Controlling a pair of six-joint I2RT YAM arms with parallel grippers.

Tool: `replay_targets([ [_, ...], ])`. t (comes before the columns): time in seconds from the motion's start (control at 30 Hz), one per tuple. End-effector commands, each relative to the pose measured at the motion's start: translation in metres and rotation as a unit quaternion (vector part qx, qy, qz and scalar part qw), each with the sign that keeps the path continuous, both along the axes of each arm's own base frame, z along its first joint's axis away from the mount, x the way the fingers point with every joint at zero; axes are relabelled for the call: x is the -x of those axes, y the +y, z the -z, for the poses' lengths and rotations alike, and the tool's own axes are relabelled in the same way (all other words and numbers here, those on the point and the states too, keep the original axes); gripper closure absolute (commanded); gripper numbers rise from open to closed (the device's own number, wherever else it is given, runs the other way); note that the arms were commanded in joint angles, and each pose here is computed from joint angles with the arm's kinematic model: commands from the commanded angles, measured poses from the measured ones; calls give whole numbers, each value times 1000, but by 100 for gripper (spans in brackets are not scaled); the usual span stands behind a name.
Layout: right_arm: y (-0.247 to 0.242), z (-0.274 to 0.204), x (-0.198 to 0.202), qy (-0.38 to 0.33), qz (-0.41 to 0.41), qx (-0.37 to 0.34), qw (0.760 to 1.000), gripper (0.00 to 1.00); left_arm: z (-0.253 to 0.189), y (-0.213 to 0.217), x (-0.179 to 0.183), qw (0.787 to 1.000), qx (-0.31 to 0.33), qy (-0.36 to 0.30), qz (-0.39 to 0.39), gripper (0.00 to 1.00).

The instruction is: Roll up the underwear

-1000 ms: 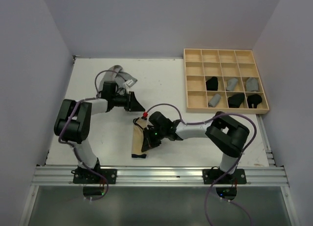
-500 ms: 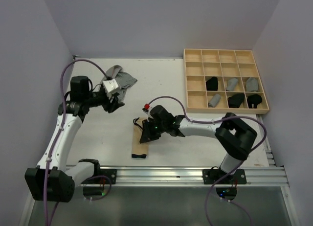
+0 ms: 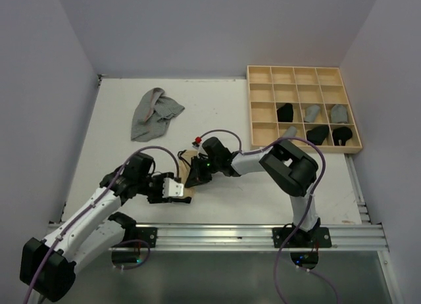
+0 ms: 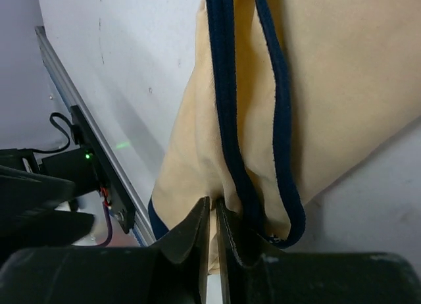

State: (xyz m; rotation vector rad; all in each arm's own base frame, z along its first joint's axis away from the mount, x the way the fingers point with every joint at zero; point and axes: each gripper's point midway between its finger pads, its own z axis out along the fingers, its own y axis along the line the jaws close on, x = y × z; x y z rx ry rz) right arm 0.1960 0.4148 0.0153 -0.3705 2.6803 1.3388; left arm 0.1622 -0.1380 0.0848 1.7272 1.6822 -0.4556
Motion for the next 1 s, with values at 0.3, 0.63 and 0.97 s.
replay_targets([
  [0.3,-26,47,-12,14,1,61,998,91,47,-33,2,991,-54,-81,94,48],
  [0.63,-30,44,-11,13,-2,58,998,94,81,-26,8,984,-110,-51,128,70],
  [0.97,-58,-50,-31,-138,28,51,989,71,66,-42,27,982,-99,63,148,100],
])
